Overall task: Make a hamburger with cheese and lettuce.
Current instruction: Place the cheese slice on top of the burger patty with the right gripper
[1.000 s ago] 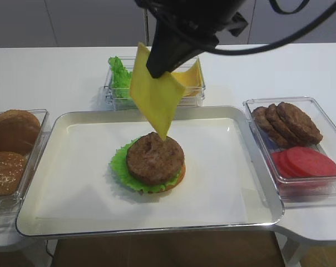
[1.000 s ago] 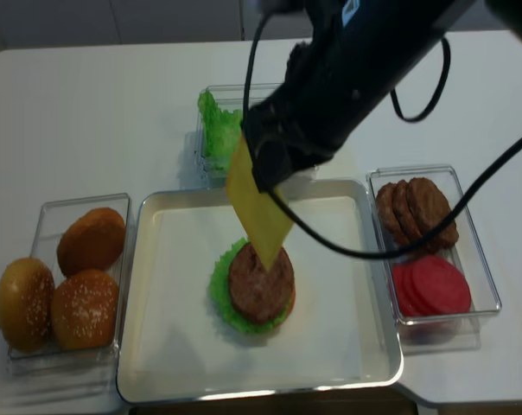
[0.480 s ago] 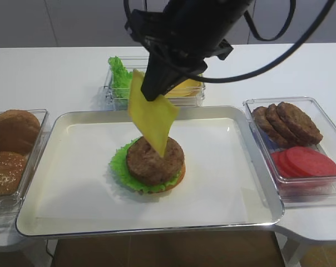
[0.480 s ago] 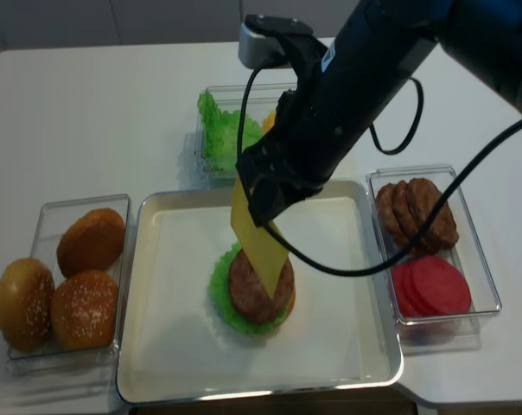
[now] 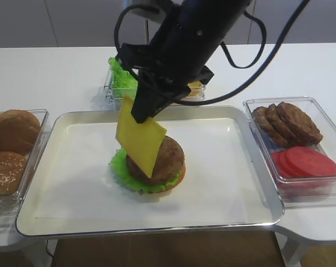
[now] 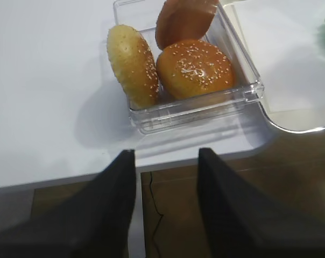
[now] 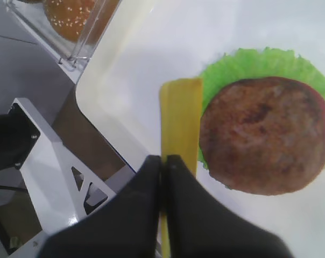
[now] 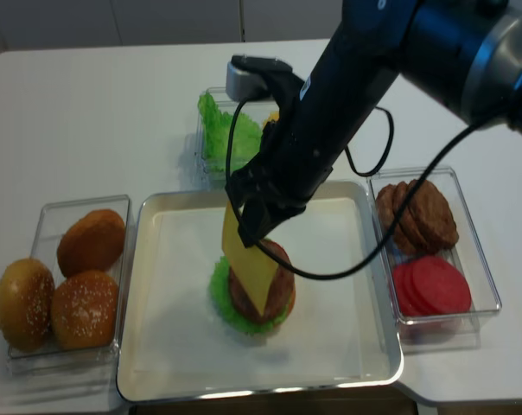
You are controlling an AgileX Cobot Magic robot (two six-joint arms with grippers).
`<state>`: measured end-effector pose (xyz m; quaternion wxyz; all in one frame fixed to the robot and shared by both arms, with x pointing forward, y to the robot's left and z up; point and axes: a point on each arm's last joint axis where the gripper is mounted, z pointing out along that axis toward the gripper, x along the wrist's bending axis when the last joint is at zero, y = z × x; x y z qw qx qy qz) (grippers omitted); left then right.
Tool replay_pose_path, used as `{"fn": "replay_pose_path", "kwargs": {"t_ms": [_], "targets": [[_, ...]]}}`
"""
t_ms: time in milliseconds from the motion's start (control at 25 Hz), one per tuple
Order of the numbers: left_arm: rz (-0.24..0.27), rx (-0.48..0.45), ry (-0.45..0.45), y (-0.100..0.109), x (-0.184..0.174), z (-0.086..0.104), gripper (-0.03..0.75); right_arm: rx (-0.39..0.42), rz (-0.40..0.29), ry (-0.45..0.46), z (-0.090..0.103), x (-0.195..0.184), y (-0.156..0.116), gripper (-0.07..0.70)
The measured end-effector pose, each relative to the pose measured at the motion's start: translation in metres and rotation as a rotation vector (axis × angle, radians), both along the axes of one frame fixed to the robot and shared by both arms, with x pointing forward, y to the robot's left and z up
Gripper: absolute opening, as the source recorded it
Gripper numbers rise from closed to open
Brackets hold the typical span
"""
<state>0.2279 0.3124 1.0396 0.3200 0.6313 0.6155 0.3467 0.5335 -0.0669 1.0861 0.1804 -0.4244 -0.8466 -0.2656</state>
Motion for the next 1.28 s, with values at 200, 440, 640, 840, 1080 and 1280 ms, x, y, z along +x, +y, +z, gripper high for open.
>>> {"fn": "replay_pose_path", "kwargs": {"t_ms": [200,440,640,840,1080,1280], "targets": [[0.0,0.0,0.0,0.0,0.0,0.0,0.288,0.006,0.01,0.014,-0.007,0.003,0.003,0.041],[0.0,0.0,0.0,0.0,0.0,0.0,0.288,0.001,0.013,0.034,-0.016,0.006,0.006,0.041],[0.0,0.0,0.0,0.0,0.0,0.0,0.288,0.002,0.015,0.035,-0.018,0.008,0.006,0.041],[0.0,0.0,0.0,0.0,0.0,0.0,0.288,0.004,0.016,0.035,-0.018,0.008,0.007,0.041],[0.0,0.0,0.0,0.0,0.0,0.0,0.288,-0.004,0.017,0.03,-0.018,0.008,0.006,0.041],[0.0,0.0,0.0,0.0,0.0,0.0,0.288,-0.016,0.019,0.024,-0.019,0.008,0.005,0.041]]}}
